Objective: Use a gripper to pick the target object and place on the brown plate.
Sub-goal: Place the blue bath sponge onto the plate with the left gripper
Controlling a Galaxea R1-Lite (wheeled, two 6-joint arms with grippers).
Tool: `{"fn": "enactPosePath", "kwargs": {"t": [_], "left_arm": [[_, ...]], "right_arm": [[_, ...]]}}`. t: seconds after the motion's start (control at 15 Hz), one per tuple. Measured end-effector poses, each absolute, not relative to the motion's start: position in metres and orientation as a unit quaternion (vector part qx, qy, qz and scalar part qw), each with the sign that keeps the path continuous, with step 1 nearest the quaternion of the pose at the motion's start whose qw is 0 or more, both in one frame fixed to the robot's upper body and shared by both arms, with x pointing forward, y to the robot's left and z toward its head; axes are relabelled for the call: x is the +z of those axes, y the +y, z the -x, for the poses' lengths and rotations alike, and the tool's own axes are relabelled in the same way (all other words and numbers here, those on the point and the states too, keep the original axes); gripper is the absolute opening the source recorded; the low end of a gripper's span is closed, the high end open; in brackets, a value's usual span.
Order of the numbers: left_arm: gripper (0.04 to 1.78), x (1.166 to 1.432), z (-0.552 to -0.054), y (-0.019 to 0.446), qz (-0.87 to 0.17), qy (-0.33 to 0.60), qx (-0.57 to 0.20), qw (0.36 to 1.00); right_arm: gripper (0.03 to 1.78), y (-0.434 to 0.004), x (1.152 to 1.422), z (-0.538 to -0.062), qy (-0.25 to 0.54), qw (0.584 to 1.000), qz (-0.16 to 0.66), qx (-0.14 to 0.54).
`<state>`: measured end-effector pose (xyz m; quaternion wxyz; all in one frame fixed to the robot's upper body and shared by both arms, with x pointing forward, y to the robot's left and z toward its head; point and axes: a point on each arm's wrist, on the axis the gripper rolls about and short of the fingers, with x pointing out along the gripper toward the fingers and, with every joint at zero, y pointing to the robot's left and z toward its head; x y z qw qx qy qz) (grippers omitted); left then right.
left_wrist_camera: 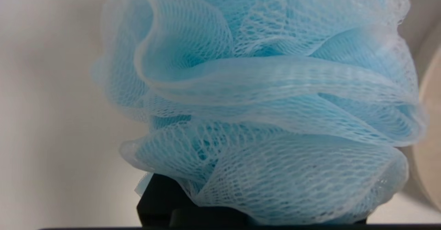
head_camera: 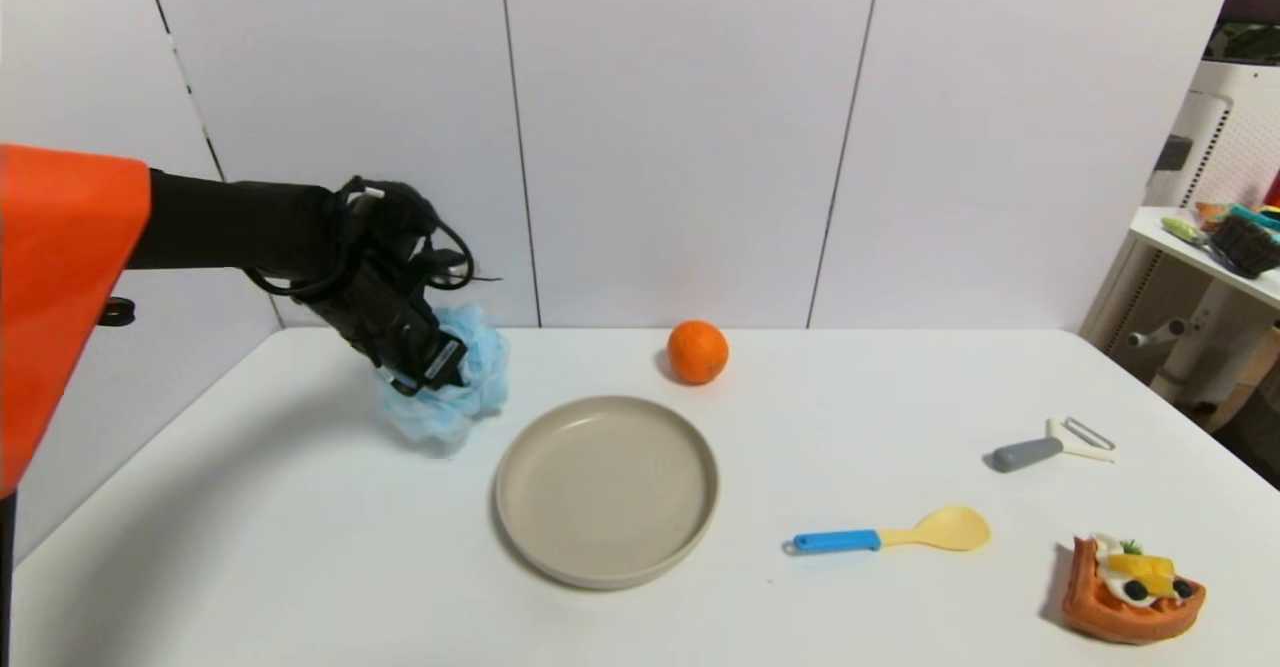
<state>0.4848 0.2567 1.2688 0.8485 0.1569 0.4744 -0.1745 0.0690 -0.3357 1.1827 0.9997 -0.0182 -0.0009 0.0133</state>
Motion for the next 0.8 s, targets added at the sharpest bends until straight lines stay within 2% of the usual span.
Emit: {"fn": "enactPosePath", "kwargs": {"t": [0.2, 0.4, 0.6, 0.8], "left_arm": [[0.65, 1.298, -0.470, 0.243, -0.163, 0.439, -0.189, 0.863], [0.65, 1.319, -0.449, 0.209, -0.175, 0.409, -0.227, 0.866], [0.63, 1.327, -0.426, 0.169, -0.193, 0.391, -0.278, 0.856], [0.63, 1.320, -0.404, 0.134, -0.214, 0.392, -0.324, 0.834]], "right_arm": [[1.69, -0.336, 1.183, -0.069, -0.001, 1.000, 0.018, 0.013], [1.69, -0.336, 1.183, -0.069, -0.001, 1.000, 0.018, 0.013], [1.69, -0.336, 1.183, -0.069, -0.001, 1.000, 0.018, 0.014], [1.69, -0.336, 1.183, -0.069, -0.001, 1.000, 0.018, 0.013]]}}
